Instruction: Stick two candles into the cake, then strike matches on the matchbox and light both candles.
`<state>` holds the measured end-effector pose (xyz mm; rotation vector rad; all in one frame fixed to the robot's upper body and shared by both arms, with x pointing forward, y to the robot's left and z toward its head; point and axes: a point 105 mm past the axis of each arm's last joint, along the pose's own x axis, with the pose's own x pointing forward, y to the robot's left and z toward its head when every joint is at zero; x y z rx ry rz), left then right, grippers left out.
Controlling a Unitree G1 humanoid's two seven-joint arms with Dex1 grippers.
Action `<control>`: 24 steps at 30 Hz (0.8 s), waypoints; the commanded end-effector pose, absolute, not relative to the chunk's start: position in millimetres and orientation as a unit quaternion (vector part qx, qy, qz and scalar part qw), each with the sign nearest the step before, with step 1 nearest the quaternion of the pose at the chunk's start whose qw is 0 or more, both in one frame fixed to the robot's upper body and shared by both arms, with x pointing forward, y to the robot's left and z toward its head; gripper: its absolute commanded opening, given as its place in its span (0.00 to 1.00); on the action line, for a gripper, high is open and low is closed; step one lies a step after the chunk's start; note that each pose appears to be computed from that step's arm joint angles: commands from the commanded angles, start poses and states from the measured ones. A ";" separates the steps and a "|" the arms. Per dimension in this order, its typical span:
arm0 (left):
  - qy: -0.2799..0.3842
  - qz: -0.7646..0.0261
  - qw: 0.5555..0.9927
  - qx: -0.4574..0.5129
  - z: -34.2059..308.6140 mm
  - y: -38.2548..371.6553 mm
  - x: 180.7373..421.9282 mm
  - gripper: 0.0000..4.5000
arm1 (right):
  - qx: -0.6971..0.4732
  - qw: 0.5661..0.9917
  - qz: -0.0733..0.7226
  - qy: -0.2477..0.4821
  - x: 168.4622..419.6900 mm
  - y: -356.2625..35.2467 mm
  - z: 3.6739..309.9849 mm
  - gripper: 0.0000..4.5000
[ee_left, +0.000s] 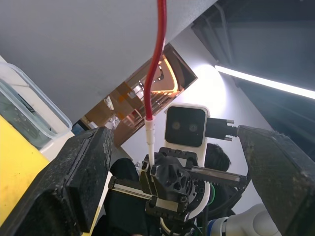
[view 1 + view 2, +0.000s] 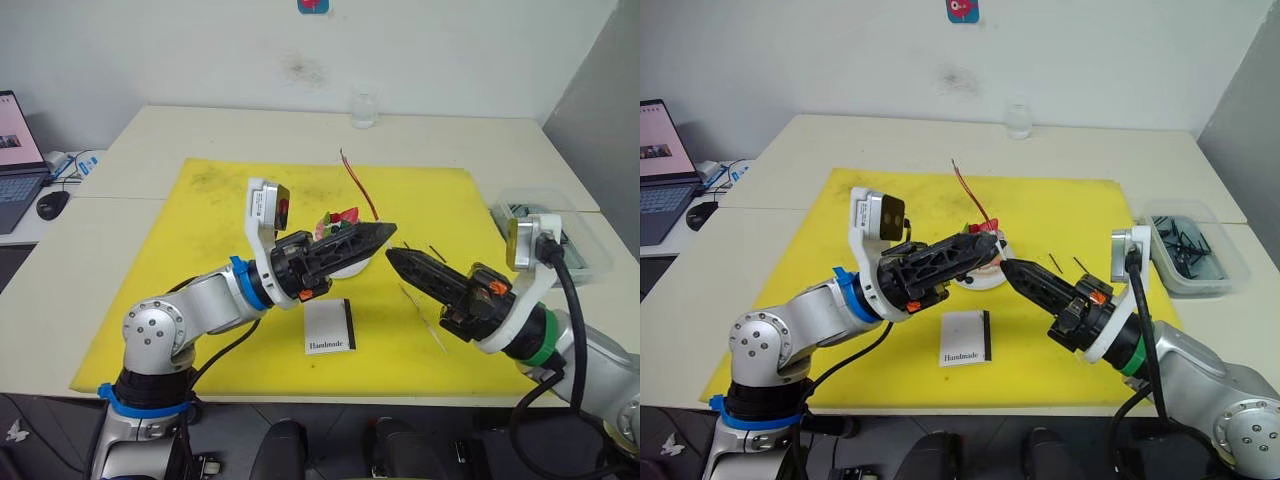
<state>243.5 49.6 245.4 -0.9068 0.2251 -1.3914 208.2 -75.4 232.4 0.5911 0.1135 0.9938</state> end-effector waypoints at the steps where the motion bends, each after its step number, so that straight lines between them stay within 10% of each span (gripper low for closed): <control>1: 0.089 -0.622 0.659 -0.413 251.2 50.3 242.2 0.86 | 0.280 0.827 0.486 0.043 199.8 -71.4 238.6 0.00; 13: 0.107 -0.640 0.650 -0.396 243.4 47.7 235.3 0.02 | 0.282 0.824 0.490 0.043 199.7 -69.0 238.8 0.00; 20: 0.103 -0.647 0.652 -0.382 242.2 47.6 232.9 0.00 | 0.285 0.821 0.491 0.050 198.2 -68.1 237.4 0.00; 24: 0.082 -0.639 0.679 -0.353 244.0 49.3 236.4 0.00 | 0.261 0.833 0.485 0.049 200.4 -72.7 235.0 0.21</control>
